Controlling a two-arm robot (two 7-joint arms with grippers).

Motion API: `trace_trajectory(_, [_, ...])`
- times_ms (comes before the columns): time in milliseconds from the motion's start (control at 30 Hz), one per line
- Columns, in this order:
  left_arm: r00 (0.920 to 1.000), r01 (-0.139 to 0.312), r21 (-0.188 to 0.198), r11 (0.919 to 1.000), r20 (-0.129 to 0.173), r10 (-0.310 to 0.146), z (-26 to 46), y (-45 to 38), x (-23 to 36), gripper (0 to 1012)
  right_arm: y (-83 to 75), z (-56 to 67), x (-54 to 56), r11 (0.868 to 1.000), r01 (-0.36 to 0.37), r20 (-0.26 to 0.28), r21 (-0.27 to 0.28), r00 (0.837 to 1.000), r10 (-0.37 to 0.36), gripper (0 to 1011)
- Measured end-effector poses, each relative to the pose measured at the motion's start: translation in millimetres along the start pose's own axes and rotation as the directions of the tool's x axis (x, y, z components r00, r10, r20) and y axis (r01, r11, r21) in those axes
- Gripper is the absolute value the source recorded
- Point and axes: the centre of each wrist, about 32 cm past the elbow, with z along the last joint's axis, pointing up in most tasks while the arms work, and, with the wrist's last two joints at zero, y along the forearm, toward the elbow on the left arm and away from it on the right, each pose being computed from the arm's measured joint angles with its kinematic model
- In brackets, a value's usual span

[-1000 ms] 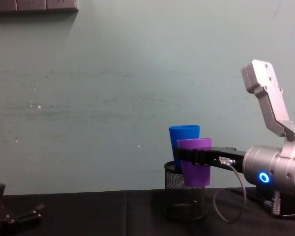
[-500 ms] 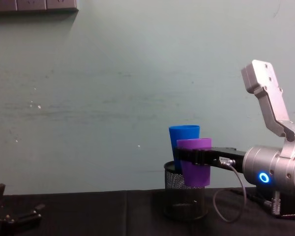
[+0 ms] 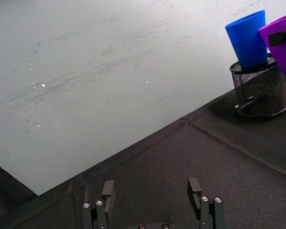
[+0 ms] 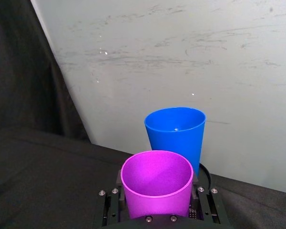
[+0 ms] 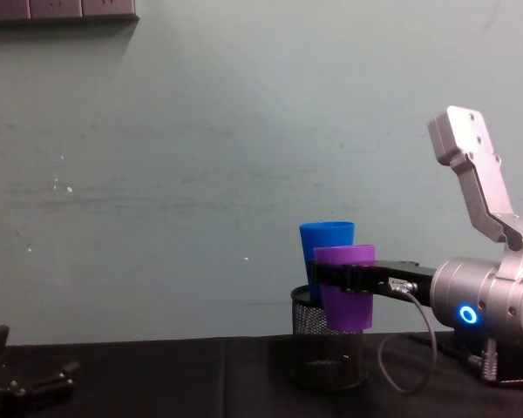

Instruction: Pick up one cup with a gripper and tap it against the other cup.

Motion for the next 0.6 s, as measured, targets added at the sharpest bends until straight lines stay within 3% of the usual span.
trace_trajectory(600, [1.0000, 0.000, 0.000, 1.0000, 0.000, 0.000, 0.0, 0.0, 0.0, 1000, 0.0, 0.0, 0.0, 1.000, 0.000, 0.000, 0.000, 1.000, 0.000, 733])
